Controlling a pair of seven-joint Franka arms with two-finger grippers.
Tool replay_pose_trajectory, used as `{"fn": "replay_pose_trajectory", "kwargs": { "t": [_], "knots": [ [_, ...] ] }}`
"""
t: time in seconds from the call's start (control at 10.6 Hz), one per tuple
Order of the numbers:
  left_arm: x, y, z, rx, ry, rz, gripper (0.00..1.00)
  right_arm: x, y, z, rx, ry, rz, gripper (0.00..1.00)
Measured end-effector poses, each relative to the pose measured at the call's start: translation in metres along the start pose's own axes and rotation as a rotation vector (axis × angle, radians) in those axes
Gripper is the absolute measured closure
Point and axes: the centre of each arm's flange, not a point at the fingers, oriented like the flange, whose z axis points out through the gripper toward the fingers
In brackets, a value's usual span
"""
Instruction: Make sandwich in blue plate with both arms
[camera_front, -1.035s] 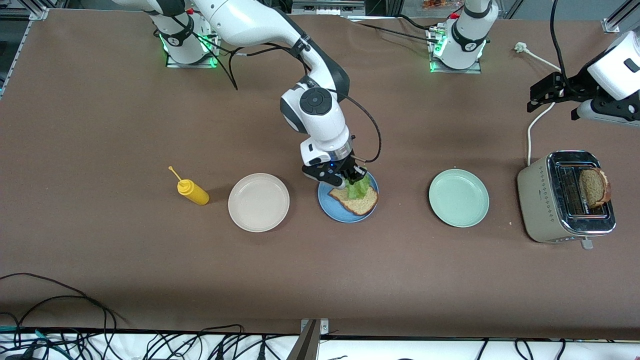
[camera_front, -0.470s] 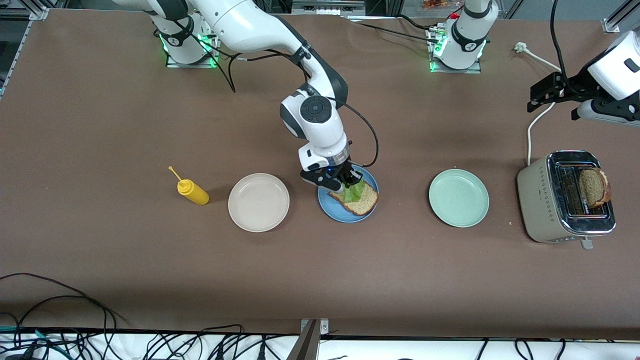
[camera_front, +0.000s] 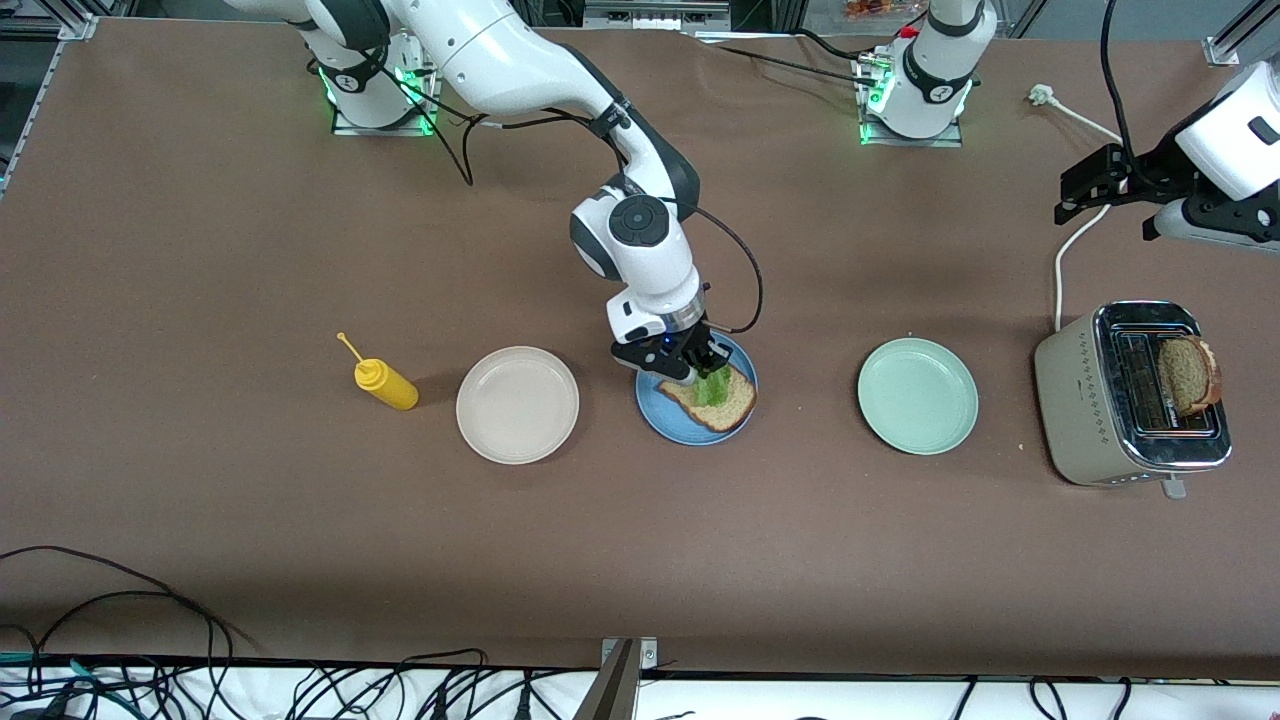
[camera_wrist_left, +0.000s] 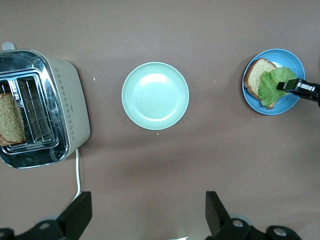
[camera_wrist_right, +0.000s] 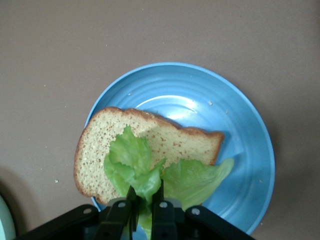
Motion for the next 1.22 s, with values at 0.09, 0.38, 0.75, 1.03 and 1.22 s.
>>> {"fn": "replay_pose_trajectory", "kwargs": {
  "t": [0.09, 0.38, 0.75, 1.03, 1.22],
  "knots": [
    [0.0, 0.0, 0.0, 0.0, 0.0, 0.0, 0.0, 0.003, 0.0, -0.001, -0.003, 0.011, -0.011, 0.81],
    [0.0, -0.001, 0.0, 0.0, 0.0, -0.002, 0.0, 0.012, 0.005, -0.002, -0.053, 0.033, -0.131, 0.42],
    [-0.001, -0.006, 0.0, -0.001, 0.001, -0.012, 0.0, 0.036, 0.007, -0.024, -0.107, 0.035, -0.232, 0.0],
    [-0.001, -0.014, -0.001, -0.002, 0.002, -0.026, 0.0, 0.062, 0.016, -0.046, -0.178, -0.006, -0.375, 0.0],
    [-0.003, -0.024, -0.002, -0.003, 0.003, -0.045, 0.0, 0.112, 0.029, -0.09, -0.199, -0.074, -0.476, 0.0]
  ]
}}
